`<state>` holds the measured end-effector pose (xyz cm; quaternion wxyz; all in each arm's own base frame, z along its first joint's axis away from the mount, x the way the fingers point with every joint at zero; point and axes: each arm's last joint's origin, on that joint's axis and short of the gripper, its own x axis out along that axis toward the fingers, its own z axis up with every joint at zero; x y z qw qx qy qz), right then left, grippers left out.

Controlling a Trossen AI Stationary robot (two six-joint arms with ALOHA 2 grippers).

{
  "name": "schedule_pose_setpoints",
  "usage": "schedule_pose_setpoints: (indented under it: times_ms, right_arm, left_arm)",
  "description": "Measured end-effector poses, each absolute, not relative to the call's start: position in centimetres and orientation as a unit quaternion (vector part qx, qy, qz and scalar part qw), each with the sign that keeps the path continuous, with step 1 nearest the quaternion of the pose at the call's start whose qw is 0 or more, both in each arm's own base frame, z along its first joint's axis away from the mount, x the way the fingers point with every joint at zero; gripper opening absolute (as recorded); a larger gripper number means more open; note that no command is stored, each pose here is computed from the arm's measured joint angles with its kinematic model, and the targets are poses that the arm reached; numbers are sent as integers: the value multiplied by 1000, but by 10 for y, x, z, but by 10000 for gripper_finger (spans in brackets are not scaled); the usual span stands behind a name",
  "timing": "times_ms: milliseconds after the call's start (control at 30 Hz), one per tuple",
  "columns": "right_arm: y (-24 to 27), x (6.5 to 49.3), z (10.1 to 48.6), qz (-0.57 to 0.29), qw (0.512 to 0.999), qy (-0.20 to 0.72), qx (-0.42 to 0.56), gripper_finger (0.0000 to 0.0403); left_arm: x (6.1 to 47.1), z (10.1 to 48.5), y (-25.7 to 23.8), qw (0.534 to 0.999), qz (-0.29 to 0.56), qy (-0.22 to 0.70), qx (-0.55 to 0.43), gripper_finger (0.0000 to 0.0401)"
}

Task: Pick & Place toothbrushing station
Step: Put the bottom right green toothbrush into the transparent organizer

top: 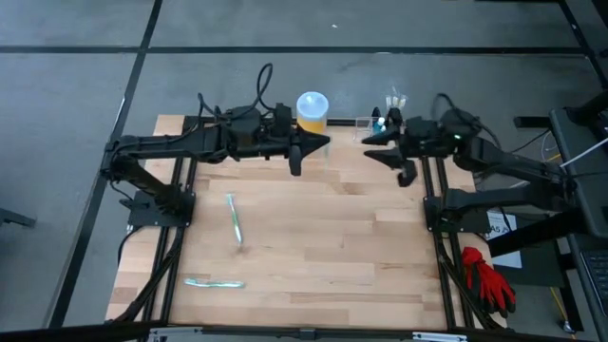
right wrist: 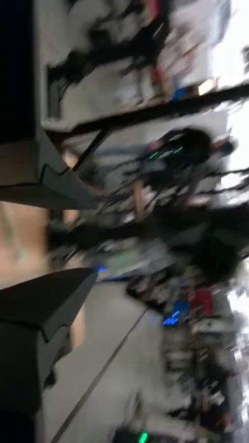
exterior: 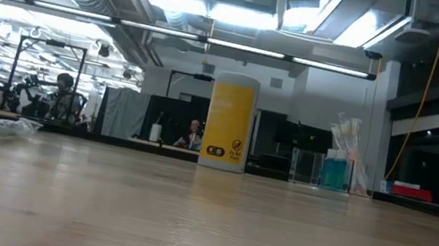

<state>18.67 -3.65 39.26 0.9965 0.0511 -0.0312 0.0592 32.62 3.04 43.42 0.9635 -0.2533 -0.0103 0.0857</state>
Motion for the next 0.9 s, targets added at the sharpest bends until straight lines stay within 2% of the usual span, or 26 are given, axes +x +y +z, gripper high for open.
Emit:
schedule_pose_setpoints:
  times_ms: [367,900]
  right_arm:
    - [-47,227,395,46,998,11,32,150]
    - [-46,231,397,100,989,-2,108,152]
  left_arm:
    - [348,461,22,974,59,-33,-216,2]
    - [347,460,24,977,64,-13,-205,2]
